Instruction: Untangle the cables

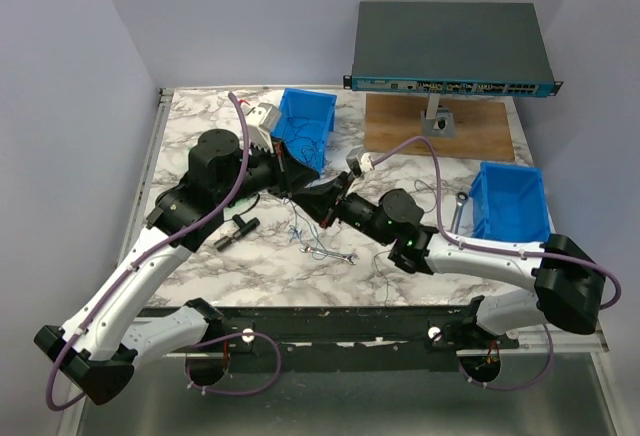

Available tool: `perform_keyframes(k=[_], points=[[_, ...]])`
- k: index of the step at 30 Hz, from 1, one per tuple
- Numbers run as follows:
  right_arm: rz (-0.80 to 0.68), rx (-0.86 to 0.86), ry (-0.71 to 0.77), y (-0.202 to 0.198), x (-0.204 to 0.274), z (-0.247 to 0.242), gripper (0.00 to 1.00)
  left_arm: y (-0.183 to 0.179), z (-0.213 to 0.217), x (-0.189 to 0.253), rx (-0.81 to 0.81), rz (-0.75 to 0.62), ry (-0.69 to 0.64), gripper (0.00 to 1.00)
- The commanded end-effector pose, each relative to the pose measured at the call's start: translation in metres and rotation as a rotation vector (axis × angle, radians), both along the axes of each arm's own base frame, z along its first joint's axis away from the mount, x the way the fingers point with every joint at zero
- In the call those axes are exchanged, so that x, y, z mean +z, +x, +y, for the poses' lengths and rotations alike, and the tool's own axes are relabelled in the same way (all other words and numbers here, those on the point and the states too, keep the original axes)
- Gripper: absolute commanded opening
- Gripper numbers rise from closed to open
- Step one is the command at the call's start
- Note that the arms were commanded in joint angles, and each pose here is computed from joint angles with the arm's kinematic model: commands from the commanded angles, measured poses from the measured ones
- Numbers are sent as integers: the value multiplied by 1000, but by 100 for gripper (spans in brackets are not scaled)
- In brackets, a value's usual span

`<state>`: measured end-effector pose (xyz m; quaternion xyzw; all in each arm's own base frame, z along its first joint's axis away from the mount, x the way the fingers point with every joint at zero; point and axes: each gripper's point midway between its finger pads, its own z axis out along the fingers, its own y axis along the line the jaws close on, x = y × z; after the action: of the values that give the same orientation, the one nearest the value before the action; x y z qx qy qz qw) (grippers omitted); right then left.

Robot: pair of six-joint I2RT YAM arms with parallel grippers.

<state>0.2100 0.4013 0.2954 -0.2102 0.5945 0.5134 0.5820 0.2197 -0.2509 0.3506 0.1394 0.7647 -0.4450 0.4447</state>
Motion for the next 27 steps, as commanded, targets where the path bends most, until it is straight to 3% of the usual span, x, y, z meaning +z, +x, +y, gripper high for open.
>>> perform_keyframes(k=[1, 5, 6, 10, 12, 19, 23, 27], points=[[13, -66, 29, 10, 10, -3, 1, 5, 9, 5, 61, -16, -17, 0], [28, -98, 25, 10, 6, -14, 1, 9, 17, 1, 92, 0, -24, 1], [36, -104, 15, 9, 3, -17, 1, 9, 19, -1, 98, 7, -25, 8], [115, -208, -33, 16, -16, -42, 1, 13, 33, -9, 133, 36, -16, 85], [155, -298, -73, 22, -23, -62, 1, 14, 40, -14, 153, 45, 3, 98], [194, -694, -305, 50, 1, -150, 1, 6, 49, -29, 144, 33, 31, 99], [163, -887, -399, 60, 49, -201, 1, 2, 49, -44, 131, 39, 48, 99], [95, -1034, -392, 65, 108, -244, 1, 0, 50, -63, 115, 56, 79, 98]])
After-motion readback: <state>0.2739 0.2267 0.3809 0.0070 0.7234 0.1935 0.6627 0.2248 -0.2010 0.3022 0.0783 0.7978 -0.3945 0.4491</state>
